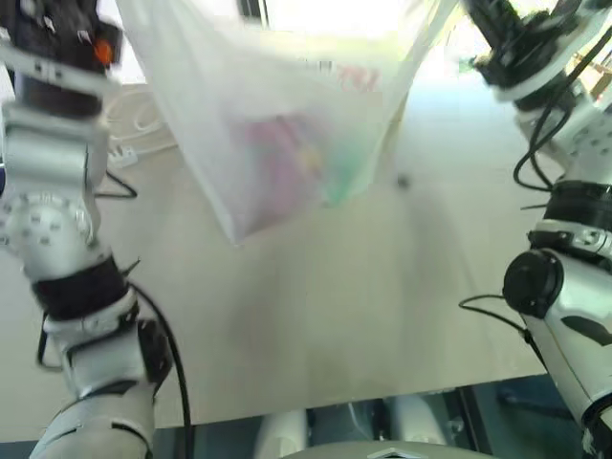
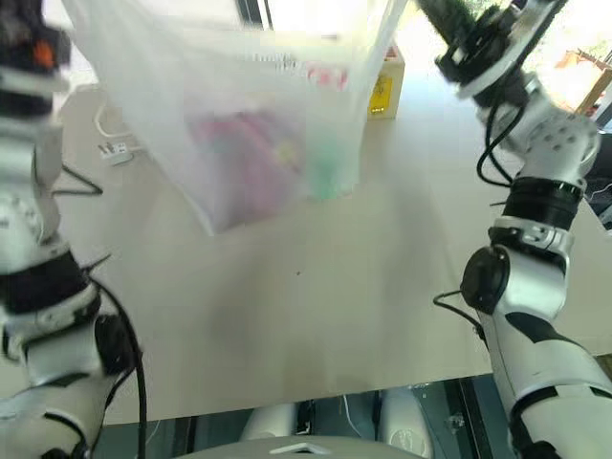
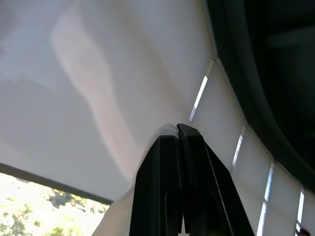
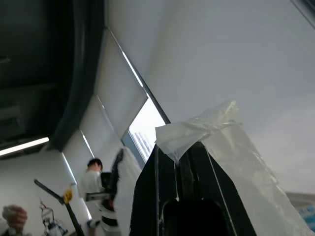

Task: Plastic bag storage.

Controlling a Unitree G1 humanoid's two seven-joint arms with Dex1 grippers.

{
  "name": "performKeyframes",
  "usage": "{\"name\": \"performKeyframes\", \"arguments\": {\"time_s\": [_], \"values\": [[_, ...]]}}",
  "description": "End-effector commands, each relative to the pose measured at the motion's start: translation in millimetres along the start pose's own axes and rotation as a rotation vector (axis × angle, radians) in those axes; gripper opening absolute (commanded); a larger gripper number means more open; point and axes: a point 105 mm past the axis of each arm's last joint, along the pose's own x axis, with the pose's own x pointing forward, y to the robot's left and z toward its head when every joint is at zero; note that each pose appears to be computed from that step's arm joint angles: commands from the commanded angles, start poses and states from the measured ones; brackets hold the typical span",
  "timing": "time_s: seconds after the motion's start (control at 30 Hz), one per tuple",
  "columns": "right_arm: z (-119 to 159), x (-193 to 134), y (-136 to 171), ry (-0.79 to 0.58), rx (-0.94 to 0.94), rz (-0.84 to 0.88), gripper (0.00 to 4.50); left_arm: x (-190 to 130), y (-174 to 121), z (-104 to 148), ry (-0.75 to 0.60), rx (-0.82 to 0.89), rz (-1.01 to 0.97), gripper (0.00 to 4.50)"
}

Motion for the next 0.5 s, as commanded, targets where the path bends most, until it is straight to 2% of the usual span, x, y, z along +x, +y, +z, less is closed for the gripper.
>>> {"name": "performKeyframes", "arguments": {"time_s": [0.03, 0.17, 0.23, 0.43, 0.5], "values": [[35.3, 8.7, 23.6, -0.115, -0.053, 0.07, 0.04, 8.0, 5.5, 16.7, -0.059, 0.054, -0.001, 0.0], [44.4, 6.2, 21.7, -0.14, -0.064, 0.039, 0.04, 2.7, 15.9, -8.0, 0.033, 0.059, 0.018, 0.0], [42.7, 5.3, 18.0, -0.111, -0.09, -0.001, 0.04, -7.8, 24.1, -32.7, 0.14, 0.095, 0.04, 0.0], [15.4, 0.2, -5.8, 0.035, -0.132, -0.157, 0.04, -38.1, 44.8, -72.5, 0.325, 0.144, 0.116, 0.0], [3.1, -5.1, -11.4, 0.109, -0.157, -0.189, 0.55, -45.6, 48.0, -78.4, 0.364, 0.194, 0.136, 0.54]]}}
